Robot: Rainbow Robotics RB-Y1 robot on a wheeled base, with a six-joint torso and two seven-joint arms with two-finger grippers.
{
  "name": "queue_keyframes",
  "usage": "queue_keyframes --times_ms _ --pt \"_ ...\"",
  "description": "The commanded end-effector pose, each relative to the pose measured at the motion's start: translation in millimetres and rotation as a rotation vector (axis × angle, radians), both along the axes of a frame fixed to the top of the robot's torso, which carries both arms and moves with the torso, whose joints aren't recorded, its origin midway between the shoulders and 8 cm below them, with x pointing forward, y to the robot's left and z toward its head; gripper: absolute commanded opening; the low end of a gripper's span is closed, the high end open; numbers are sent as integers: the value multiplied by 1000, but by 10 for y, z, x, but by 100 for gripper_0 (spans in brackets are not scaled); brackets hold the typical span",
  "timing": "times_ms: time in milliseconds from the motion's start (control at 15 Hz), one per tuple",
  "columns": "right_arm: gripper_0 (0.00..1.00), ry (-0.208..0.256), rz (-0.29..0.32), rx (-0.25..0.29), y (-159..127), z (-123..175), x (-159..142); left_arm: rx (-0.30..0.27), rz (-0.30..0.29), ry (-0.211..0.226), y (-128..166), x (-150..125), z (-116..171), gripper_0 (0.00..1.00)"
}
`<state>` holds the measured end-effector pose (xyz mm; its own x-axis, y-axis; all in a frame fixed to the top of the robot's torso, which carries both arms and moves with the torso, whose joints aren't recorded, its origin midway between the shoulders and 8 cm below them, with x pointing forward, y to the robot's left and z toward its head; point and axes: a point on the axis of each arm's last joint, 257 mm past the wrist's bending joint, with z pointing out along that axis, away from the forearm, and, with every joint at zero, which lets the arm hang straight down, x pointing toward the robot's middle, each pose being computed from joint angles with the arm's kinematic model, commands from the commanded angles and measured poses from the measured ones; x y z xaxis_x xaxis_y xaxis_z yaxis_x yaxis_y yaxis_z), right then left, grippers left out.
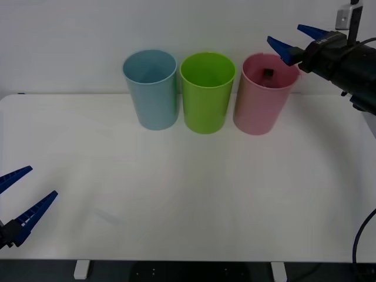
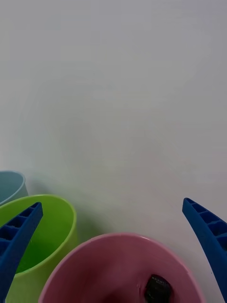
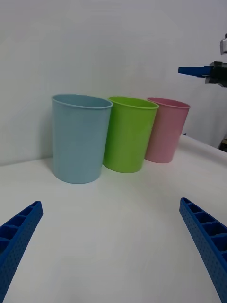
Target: Grasp the object on the table and drop it into the matching bin: aluminum can to the light blue bin, PET bottle to the pink bin.
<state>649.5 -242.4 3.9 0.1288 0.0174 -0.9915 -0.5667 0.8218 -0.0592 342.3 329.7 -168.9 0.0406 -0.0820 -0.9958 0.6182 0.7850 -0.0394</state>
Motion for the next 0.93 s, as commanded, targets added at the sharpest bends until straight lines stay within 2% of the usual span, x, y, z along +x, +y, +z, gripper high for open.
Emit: queue_keyframes --times_ms 67,267,533,933 --pt "100 -14 -9 -5 -115 -58 -178 0 0 0 0 0 0 100" --pt "100 -31 -15 -15 -237 -134 -425 0 0 0 0 0 0 100" --pt "100 -23 -18 -37 -453 -374 -862 0 0 0 0 0 0 100" --pt "100 -4 -18 -49 -545 -641 -1491 0 0 0 0 0 0 100"
